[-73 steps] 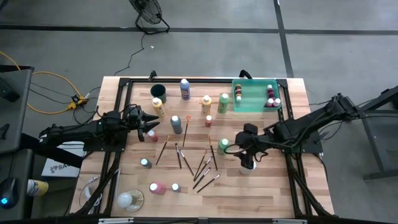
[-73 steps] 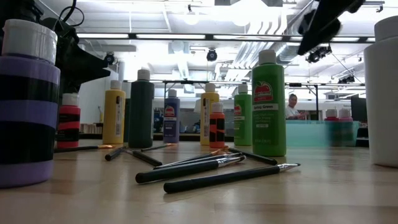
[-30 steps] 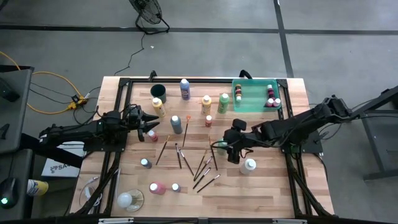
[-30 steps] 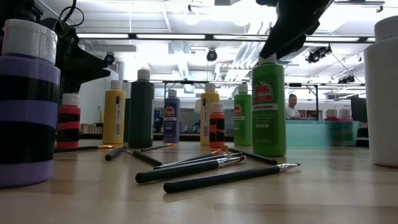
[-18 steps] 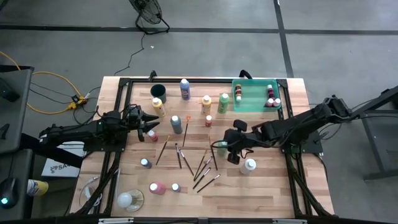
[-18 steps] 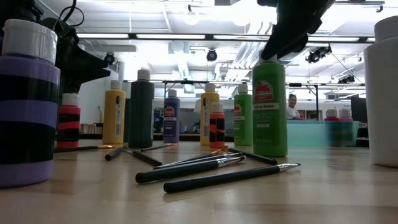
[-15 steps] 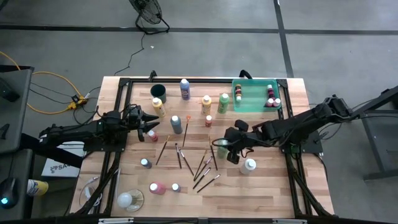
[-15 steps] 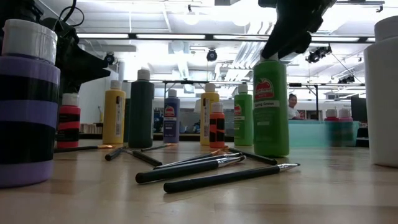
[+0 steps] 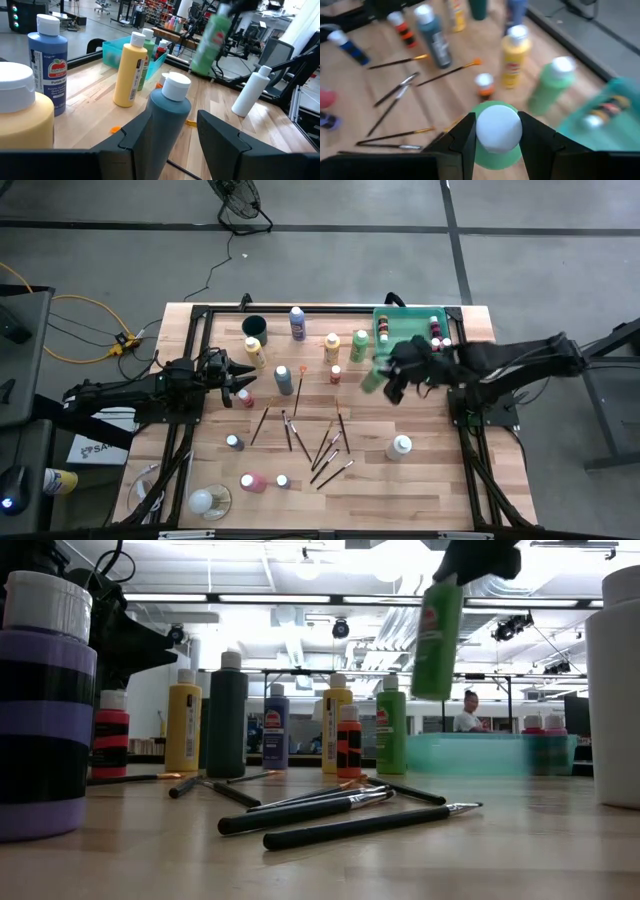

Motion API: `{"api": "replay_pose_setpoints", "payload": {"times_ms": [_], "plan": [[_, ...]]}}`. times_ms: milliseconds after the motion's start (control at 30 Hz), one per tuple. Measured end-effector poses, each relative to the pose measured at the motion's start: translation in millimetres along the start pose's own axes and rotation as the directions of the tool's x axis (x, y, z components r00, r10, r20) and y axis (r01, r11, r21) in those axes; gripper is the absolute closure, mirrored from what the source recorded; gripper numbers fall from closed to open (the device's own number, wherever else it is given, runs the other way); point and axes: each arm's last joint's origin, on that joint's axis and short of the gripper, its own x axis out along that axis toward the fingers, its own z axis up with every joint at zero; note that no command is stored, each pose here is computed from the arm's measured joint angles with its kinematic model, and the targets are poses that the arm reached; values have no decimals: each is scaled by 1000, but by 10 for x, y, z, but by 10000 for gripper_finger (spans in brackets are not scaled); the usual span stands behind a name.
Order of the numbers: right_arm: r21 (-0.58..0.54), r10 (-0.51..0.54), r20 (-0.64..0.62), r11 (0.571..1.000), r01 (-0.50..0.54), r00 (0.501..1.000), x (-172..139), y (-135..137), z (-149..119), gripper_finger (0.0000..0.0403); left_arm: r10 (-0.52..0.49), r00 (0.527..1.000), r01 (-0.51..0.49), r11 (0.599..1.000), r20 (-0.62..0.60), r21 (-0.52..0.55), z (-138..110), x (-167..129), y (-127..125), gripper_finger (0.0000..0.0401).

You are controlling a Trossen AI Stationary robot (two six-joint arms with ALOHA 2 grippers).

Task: Pick & Place Paint Supplies
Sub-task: Put the big green paint bottle into the green bin

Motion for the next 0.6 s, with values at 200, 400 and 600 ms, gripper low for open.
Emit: {"api": "replay_pose_setpoints", "payload": {"times_ms": [200,400,600], "plan": [[44,-142,21,989,140,990,-164,-376,199,289,0,1000,0,1000,0,0,0,0,0,249],[147,-338,-11,930,336,941,-72,-808,313,289,0,1000,0,1000,-1,0,-1,0,0,249],[262,-477,-98,834,485,874,112,-1193,393,289,0,1000,0,1000,0,0,0,0,0,249]]}}
